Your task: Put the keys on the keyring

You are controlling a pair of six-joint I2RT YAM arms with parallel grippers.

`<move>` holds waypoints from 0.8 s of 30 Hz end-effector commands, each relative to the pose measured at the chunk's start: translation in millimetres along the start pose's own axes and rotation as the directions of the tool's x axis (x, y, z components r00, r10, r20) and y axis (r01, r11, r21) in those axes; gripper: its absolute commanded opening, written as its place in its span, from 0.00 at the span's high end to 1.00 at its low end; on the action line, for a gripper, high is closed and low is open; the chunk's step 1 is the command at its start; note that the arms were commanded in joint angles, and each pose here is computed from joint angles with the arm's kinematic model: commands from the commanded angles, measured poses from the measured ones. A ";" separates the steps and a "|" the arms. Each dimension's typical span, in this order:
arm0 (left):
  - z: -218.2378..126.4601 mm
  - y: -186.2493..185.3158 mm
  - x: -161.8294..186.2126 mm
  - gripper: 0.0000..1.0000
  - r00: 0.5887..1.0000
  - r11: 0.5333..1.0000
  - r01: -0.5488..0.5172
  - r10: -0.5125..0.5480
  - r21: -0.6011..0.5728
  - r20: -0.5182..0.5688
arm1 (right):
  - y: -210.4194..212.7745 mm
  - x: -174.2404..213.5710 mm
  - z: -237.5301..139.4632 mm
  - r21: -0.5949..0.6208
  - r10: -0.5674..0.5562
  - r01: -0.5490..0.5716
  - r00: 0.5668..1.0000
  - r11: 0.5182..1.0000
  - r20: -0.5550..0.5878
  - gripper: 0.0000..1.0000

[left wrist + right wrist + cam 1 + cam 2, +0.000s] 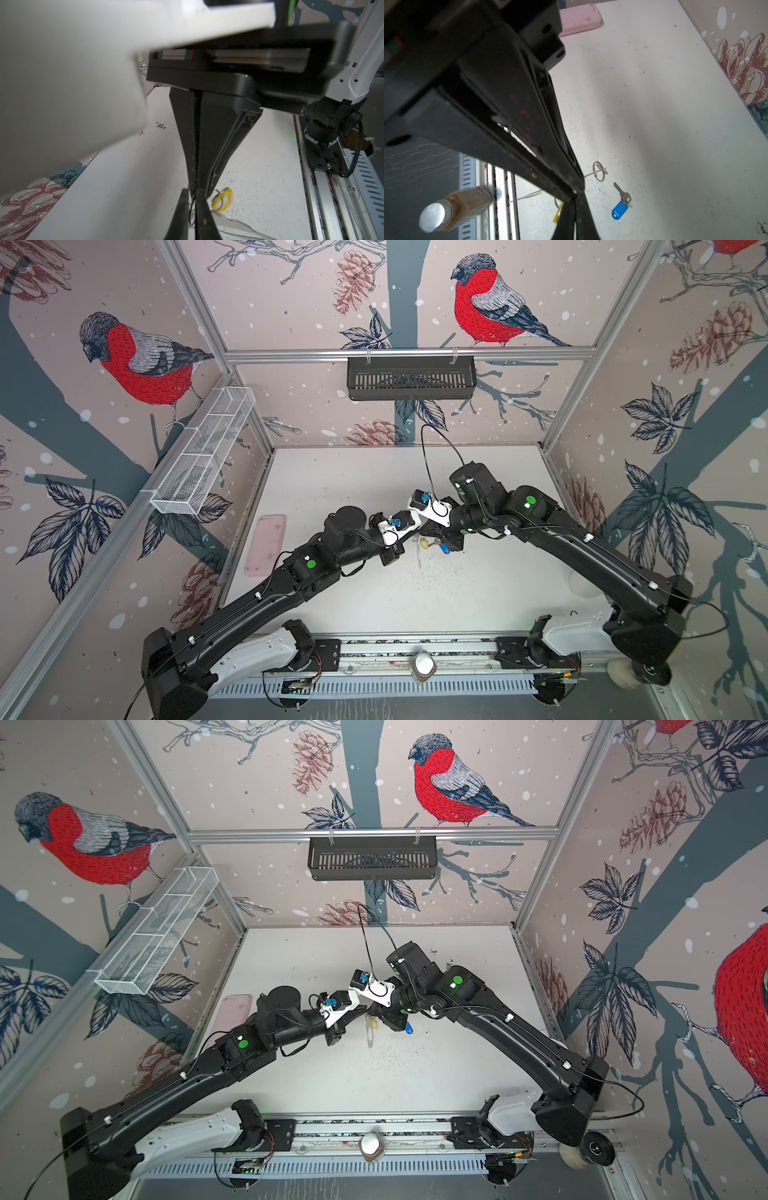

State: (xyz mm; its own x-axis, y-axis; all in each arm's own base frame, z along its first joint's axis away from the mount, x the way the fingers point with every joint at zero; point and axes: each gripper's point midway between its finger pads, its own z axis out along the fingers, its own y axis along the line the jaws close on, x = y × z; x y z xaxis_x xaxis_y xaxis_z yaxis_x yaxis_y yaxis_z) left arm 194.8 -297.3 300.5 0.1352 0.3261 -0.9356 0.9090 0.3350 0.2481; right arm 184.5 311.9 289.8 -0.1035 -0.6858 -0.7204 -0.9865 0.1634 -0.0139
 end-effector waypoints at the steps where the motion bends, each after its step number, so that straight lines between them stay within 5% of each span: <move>1: -1.4 -3.8 -1.9 0.90 1.000 1.000 0.011 -0.011 0.025 0.007 | 3.4 -13.5 -4.2 -0.016 -0.027 0.028 0.998 0.999 0.063 1.00; 24: -0.8 -5.0 -5.1 1.00 0.999 1.000 0.003 -0.004 0.029 0.053 | 5.6 -16.8 -8.4 -0.007 -0.033 0.034 0.995 0.999 0.098 1.00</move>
State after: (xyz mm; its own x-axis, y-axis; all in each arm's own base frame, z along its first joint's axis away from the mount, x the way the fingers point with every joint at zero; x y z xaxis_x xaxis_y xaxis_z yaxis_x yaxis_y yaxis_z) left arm 188.4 -300.0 299.6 0.1449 0.3010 -0.9426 0.9237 0.3004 0.2379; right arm 178.4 307.5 290.4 -0.0888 -0.6787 -0.7290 -0.9886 0.1494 -0.0186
